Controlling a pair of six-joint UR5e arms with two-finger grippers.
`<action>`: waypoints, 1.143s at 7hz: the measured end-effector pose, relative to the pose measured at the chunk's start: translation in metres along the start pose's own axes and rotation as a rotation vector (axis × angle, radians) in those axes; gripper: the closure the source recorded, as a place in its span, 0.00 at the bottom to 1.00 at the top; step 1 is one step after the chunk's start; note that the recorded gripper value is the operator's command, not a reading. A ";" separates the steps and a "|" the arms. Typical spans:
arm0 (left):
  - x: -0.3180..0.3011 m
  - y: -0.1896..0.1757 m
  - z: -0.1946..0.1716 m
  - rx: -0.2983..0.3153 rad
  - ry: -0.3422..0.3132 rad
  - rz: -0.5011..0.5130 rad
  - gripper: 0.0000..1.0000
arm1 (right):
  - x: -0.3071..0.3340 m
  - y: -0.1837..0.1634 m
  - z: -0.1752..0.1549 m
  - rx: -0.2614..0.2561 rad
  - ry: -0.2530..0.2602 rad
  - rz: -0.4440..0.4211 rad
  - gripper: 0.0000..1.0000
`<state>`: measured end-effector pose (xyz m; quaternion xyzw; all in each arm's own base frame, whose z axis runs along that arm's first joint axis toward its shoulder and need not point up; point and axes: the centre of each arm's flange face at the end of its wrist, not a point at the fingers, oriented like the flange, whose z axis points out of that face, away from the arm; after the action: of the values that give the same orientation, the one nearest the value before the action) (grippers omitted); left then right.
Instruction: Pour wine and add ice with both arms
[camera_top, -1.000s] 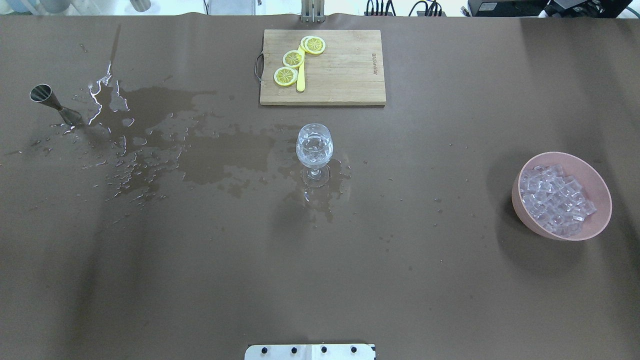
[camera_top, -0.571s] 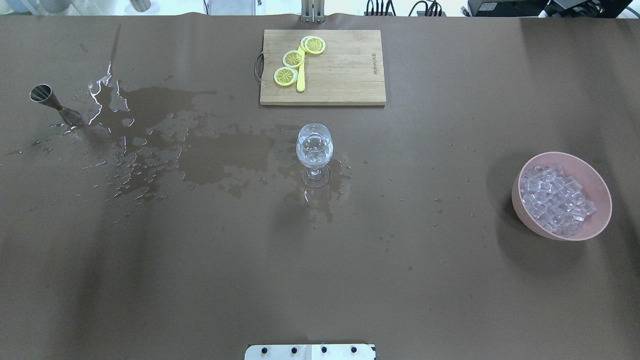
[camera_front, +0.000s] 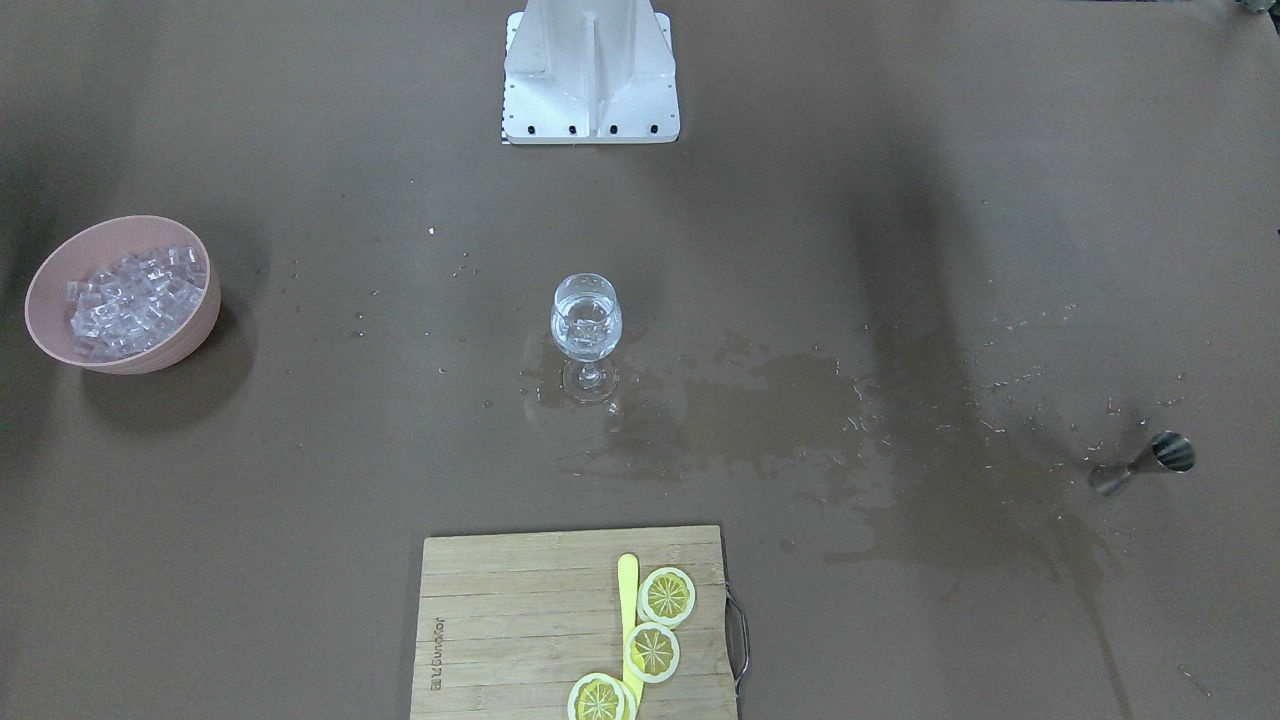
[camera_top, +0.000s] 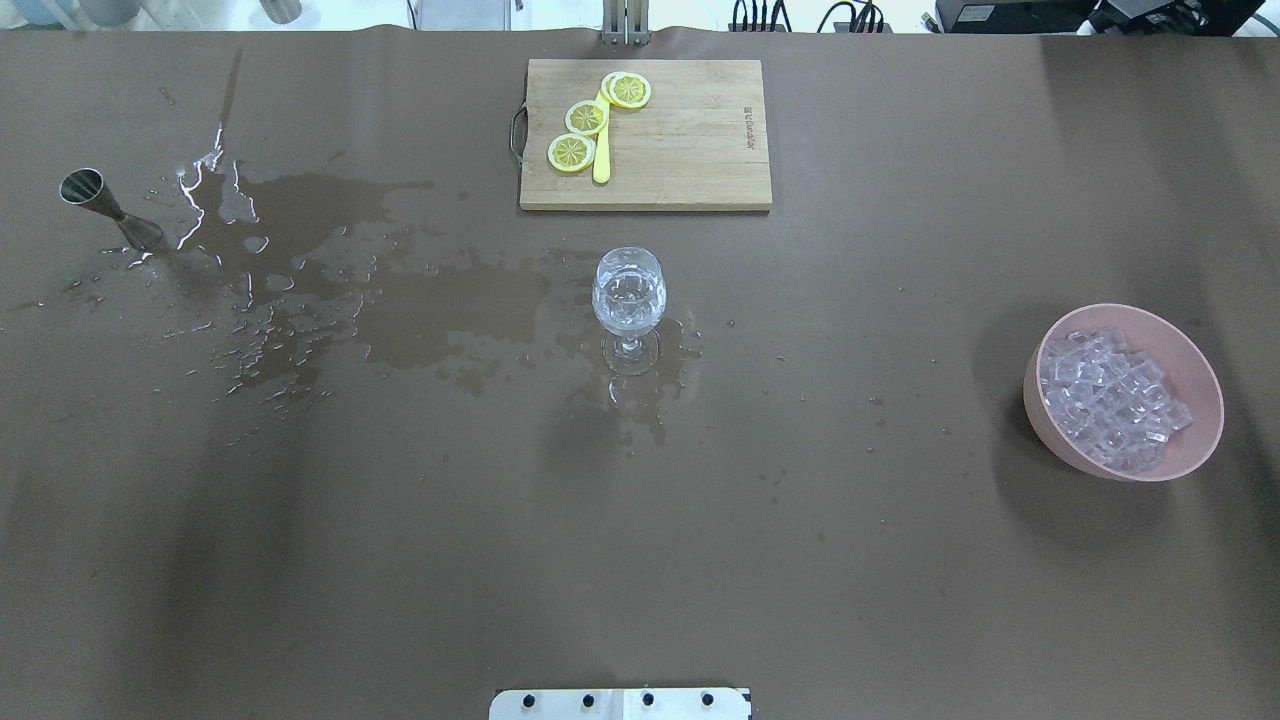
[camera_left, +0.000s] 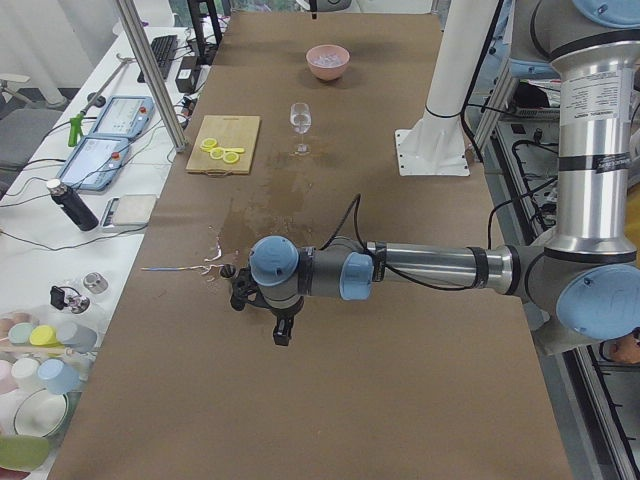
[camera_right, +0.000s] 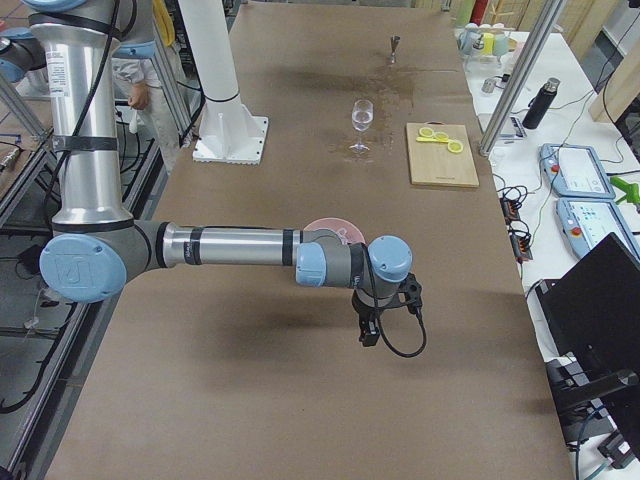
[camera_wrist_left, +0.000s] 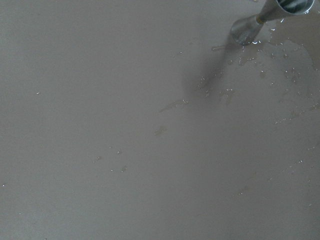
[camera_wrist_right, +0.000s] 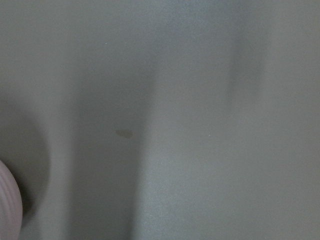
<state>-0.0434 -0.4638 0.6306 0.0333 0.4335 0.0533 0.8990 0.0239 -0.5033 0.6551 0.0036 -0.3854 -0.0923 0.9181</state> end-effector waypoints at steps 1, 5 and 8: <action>-0.002 0.000 -0.001 0.000 -0.014 0.000 0.02 | 0.000 0.000 0.000 0.000 0.003 -0.001 0.00; -0.003 0.000 -0.004 0.004 -0.046 0.002 0.02 | 0.000 -0.001 -0.001 0.002 0.007 -0.004 0.00; -0.003 0.000 -0.004 0.005 -0.047 0.002 0.02 | -0.002 -0.003 -0.003 0.005 0.010 -0.008 0.00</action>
<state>-0.0487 -0.4642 0.6306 0.0373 0.4123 0.0525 0.9087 0.0243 -0.5061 0.6512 0.0079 -0.3811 -0.0949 0.9196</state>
